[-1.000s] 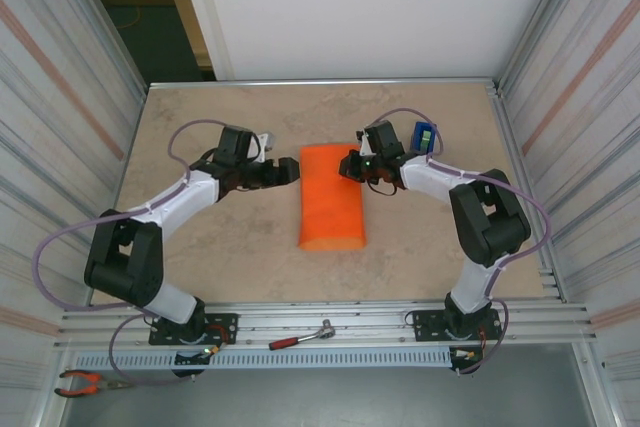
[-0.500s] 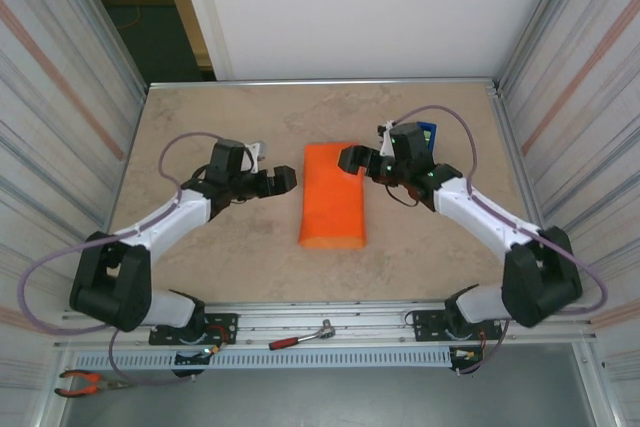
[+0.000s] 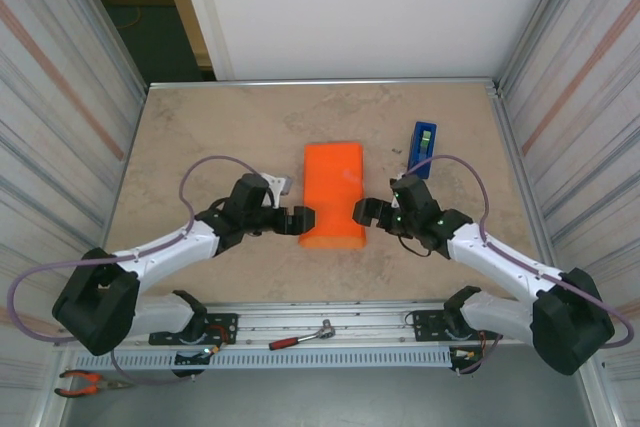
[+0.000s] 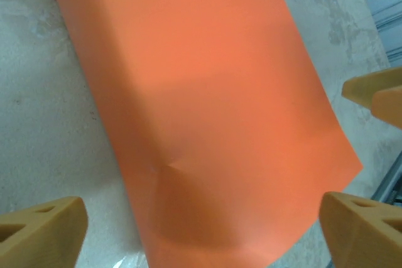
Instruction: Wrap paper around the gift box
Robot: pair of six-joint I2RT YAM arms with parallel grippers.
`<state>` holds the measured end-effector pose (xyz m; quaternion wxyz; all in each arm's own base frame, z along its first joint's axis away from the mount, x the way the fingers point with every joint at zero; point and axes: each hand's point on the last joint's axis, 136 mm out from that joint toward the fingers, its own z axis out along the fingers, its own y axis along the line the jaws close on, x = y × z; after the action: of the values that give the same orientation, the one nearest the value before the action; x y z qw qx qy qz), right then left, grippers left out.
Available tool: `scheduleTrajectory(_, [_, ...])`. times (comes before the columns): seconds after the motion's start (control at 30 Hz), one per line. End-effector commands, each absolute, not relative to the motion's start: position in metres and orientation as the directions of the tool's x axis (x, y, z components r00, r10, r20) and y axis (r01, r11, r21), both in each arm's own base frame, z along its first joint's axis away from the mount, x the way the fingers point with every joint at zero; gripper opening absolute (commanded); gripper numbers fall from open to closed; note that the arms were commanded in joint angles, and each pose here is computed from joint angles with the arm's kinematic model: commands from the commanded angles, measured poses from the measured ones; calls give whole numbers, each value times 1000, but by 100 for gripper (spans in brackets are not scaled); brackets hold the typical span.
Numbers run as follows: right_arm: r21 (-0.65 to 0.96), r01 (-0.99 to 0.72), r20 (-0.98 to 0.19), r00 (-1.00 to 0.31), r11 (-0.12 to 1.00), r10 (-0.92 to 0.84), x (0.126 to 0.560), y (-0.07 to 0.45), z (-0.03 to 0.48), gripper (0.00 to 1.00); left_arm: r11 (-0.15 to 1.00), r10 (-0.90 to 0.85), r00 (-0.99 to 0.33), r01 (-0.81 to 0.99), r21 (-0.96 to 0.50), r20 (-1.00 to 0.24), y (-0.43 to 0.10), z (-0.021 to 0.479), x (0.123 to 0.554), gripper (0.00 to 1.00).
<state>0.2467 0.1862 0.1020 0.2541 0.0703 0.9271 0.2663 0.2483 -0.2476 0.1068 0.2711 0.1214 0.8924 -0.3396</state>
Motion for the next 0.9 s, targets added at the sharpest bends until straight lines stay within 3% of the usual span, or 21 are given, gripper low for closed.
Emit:
scheduleTrajectory(0.0, [517,72,-485,-796,853,361,265,169,116,91,769,8,-774,409,-491,-633,-238,112,257,84])
scheduleTrajectory(0.1, [503,153,-496,-755,850,429,282,151,120,71,772,11,-754,424,-474,-656,-235,119,257,81])
scheduleTrajectory(0.23, [414,230,-529,-726,881,439,305,134,124,30,768,8,-746,430,-474,-665,-234,125,258,73])
scheduleTrajectory(0.3, [352,242,-546,-731,904,408,319,133,124,21,761,4,-748,433,-484,-664,-233,126,258,71])
scheduleTrajectory(0.57, [192,219,-543,-789,957,289,355,156,108,16,753,0,-758,429,-499,-652,-228,130,258,77])
scheduleTrajectory(0.87, [178,205,-481,-835,963,266,365,178,72,15,750,0,-758,431,-501,-652,-226,134,260,82])
